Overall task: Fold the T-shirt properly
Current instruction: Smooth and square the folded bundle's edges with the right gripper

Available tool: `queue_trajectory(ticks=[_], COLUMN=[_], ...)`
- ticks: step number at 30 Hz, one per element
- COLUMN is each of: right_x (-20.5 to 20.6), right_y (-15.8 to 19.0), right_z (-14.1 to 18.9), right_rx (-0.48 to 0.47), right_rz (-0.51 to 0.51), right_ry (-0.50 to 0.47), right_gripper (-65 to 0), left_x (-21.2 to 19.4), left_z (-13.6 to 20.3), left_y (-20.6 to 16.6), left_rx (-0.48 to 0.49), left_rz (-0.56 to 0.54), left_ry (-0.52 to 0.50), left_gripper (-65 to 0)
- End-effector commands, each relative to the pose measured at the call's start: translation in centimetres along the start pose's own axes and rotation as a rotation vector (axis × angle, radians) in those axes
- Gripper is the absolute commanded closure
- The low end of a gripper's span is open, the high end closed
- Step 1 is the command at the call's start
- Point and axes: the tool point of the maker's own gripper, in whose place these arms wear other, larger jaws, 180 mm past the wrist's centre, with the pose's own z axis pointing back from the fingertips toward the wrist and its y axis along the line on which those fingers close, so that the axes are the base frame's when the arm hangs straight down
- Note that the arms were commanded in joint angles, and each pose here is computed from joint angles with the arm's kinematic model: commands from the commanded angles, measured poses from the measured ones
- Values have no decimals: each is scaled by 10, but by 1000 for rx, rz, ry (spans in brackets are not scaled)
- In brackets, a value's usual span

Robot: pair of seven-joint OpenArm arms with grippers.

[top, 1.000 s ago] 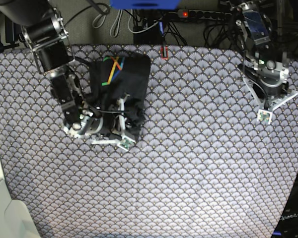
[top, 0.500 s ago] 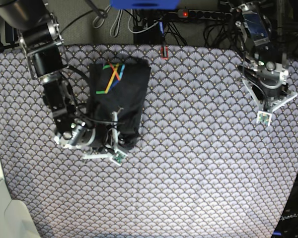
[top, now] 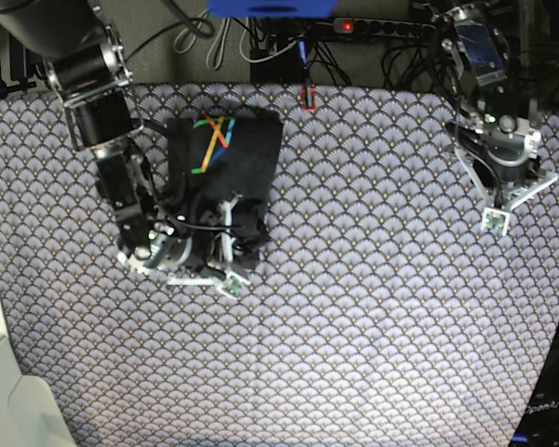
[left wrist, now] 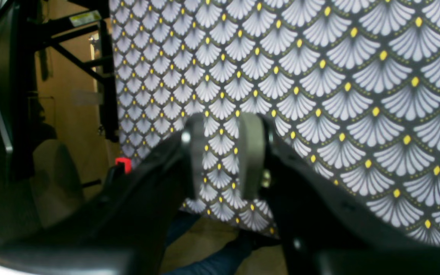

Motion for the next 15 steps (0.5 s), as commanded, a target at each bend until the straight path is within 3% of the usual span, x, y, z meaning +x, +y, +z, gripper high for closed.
queue_trajectory(ticks=[1, 5, 8, 12, 15], right_x=[20, 26, 41, 49, 44], right_y=[-14, -20, -41, -58, -53], right_z=[8, 14, 37, 66, 77], right_rx=[-27, -47, -120, -204, -228], right_rz=[10, 19, -20, -53, -46], right_ry=[-51, -71, -149, -200, -186], right_gripper=[-130, -260, -324, -345, -345], left_x=[8, 8, 8, 7, 8], left_z=[3, 2, 2, 3, 3], left_y=[7, 7, 7, 7, 7], left_rx=[23, 23, 23, 22, 22], left_rz=[2, 2, 2, 1, 3], left_ry=[-30, -28, -28, -27, -28], left_gripper=[-152, -152, -152, -152, -152])
